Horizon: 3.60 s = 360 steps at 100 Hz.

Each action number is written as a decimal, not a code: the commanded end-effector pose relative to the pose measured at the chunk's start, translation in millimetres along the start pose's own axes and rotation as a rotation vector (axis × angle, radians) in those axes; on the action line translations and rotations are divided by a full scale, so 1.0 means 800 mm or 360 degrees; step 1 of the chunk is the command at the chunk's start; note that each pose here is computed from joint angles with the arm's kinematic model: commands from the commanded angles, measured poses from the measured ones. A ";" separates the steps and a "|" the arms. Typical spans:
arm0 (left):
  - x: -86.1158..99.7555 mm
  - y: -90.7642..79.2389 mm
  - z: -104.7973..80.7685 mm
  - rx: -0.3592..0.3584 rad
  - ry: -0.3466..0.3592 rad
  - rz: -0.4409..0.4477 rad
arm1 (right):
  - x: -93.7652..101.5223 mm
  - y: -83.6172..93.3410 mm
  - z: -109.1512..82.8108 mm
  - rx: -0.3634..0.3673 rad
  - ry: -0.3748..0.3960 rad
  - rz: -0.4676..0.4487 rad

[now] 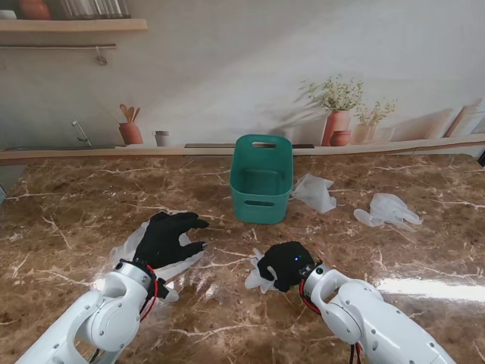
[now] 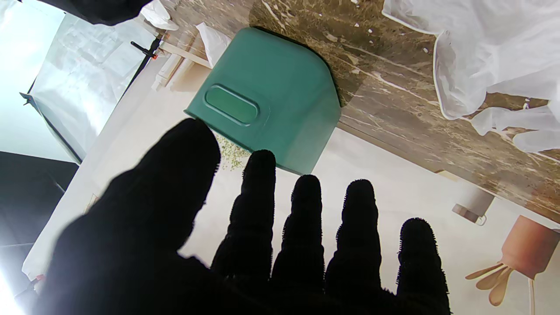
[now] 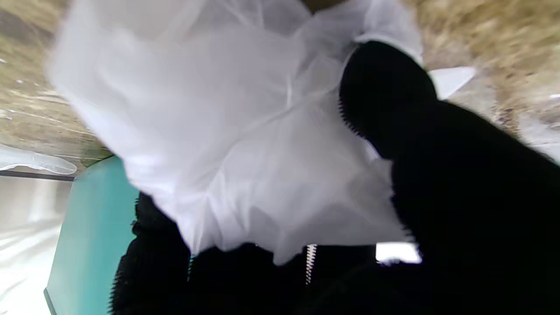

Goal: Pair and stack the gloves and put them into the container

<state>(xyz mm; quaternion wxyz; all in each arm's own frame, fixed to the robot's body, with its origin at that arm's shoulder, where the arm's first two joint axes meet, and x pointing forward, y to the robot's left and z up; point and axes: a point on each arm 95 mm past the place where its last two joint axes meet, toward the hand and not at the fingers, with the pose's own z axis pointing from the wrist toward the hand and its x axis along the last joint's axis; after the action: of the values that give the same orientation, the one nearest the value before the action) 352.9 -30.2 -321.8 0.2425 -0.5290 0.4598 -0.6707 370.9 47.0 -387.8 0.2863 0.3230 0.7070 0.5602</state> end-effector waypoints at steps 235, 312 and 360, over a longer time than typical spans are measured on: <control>-0.005 0.016 -0.001 -0.0048 -0.0023 -0.0010 | -0.153 0.217 0.145 -0.0038 -0.0155 -0.0096; -0.006 0.014 0.002 -0.0010 -0.0008 -0.0026 | -0.209 0.200 0.073 -0.0215 -0.0664 -0.0161; -0.009 0.015 0.003 -0.0034 -0.0032 -0.0021 | -0.277 0.137 0.095 0.0117 -0.0970 -0.0171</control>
<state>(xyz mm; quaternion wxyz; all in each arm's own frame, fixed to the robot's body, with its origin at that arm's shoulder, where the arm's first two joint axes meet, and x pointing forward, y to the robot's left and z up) 357.0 -31.1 -334.0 0.2366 -0.5377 0.4585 -0.6668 574.7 -57.1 -285.2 0.4992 0.4393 0.6215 0.4142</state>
